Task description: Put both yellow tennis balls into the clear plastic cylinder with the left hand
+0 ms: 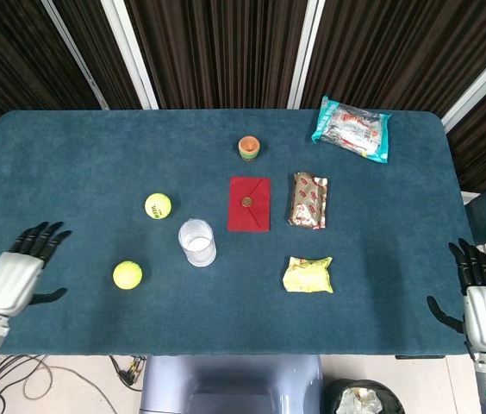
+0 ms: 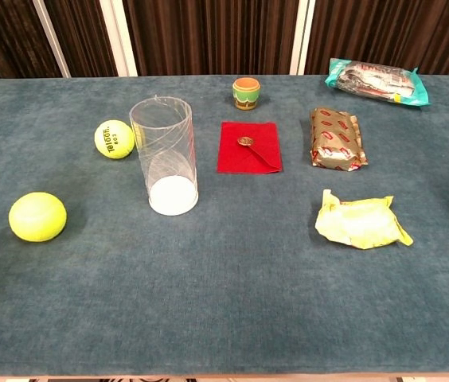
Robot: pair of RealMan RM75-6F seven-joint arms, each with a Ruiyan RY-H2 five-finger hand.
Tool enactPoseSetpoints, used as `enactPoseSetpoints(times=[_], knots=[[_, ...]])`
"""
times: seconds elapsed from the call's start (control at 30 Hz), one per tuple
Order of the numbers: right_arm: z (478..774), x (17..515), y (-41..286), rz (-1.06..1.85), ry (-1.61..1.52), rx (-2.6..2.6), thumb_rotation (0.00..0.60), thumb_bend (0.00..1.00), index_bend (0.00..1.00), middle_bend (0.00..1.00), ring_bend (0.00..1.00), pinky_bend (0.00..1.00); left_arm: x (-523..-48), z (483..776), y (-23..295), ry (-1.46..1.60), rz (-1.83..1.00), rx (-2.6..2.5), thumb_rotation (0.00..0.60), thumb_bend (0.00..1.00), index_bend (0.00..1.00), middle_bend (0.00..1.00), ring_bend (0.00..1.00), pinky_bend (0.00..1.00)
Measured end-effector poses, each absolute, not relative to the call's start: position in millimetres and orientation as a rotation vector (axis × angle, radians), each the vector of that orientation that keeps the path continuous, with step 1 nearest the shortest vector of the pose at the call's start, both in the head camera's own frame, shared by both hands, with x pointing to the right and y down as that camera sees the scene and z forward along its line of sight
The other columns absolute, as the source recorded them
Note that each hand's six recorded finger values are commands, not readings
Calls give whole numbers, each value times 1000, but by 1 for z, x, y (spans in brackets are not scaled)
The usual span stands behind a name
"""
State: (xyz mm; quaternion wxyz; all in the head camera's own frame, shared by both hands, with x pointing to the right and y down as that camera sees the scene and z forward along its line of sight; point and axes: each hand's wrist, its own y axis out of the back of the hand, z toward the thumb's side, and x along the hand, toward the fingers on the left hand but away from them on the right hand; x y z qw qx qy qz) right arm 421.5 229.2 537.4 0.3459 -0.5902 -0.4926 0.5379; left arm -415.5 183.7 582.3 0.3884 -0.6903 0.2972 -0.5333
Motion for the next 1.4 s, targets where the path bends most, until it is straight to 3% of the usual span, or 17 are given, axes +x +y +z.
enactPoseSetpoints(times=[0.37,0.67,1.0,1.4], knots=[[535,425,227,1394,-1293,-1522,600,336,0,0,45,87,-340,639,176,457,-1371,-1997,600,7,120,47,3,143],[532,430,225,1394,-1315,-1509,600,335,0,0,45,87,-316,675,182,339,-1411,-2009,600,8,130,77,43,203],[532,431,225,1402,-1321,-1504,600,336,0,0,45,87,-317,690,185,314,-1439,-1971,600,63,195,171,161,343],[535,432,226,1422,-1319,-1501,600,336,0,0,45,87,-331,697,183,327,-1463,-1932,600,95,275,312,245,414]])
